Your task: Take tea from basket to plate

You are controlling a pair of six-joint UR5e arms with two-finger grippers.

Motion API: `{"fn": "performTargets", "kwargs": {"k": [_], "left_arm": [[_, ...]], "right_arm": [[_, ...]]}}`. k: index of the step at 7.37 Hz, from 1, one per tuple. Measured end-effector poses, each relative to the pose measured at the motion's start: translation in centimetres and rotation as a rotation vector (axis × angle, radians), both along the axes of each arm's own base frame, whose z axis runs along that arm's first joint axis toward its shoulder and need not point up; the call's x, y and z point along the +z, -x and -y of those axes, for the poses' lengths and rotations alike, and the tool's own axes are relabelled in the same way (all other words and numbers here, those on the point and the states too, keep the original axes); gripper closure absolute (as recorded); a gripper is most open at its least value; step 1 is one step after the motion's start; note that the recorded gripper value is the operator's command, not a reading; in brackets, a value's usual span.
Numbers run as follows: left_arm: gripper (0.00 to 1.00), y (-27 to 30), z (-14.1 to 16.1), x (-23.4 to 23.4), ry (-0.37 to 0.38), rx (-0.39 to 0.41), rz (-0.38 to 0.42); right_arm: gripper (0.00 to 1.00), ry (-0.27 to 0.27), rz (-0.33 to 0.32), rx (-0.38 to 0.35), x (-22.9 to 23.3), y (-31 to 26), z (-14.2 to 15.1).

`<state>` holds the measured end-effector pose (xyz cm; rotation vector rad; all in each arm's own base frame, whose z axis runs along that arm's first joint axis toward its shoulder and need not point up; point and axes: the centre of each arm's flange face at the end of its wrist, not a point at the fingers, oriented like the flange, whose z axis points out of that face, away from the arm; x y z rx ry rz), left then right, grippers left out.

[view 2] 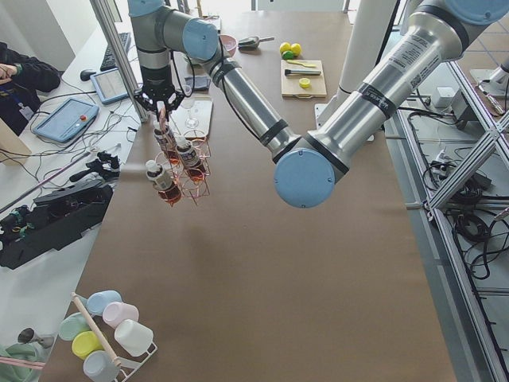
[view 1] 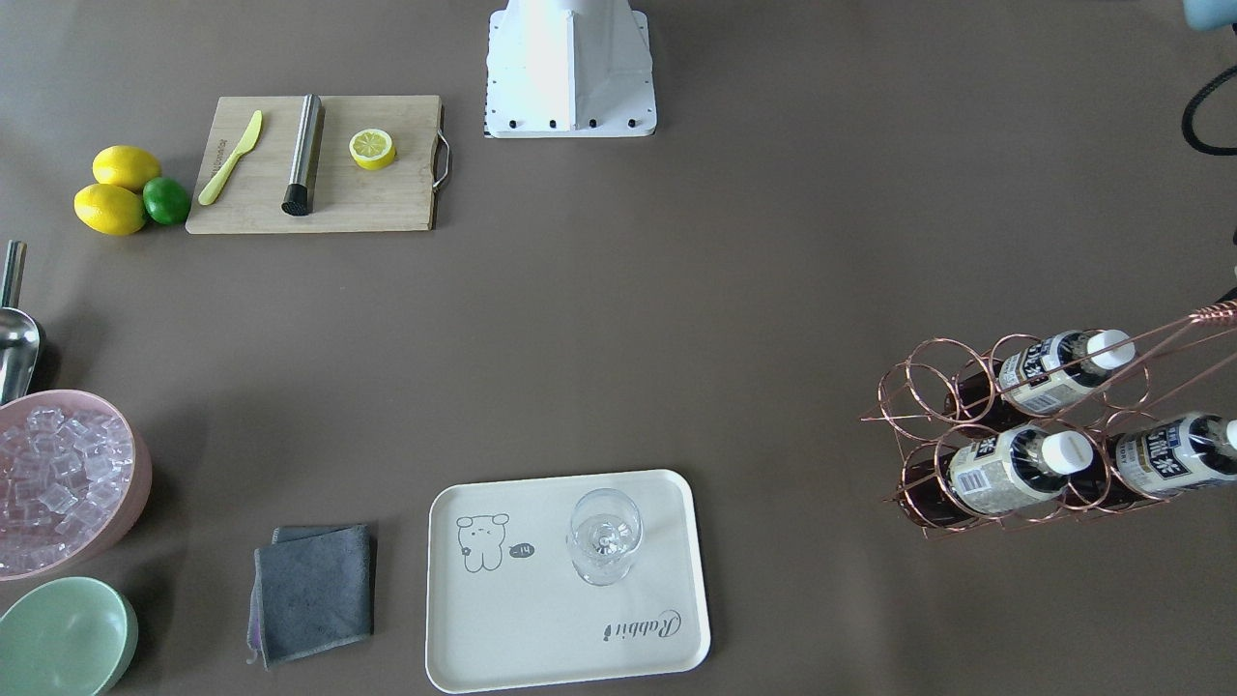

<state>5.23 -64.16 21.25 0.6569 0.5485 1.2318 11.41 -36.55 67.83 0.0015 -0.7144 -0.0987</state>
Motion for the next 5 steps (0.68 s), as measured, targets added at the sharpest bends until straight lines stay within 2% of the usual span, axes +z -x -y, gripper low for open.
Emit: {"fn": "performTargets", "kwargs": {"k": [1,3,5], "left_arm": [[1.0,-2.6,-1.5,-1.9,-0.027,0.021,-0.008],[1.0,-5.6,-5.3,-5.5,-0.04,0.002,-0.05],[1.0,-6.5,-10.9,-8.0,0.018,-0.022,-0.077]], "right_arm": [[0.0,-0.001,-0.001,0.0,0.0,-0.1,0.0],[0.0,-0.005,-0.002,-0.003,0.0,-0.1,0.0],[0.0,-0.007,0.0,-0.001,0.0,-0.3,-0.1]]}}
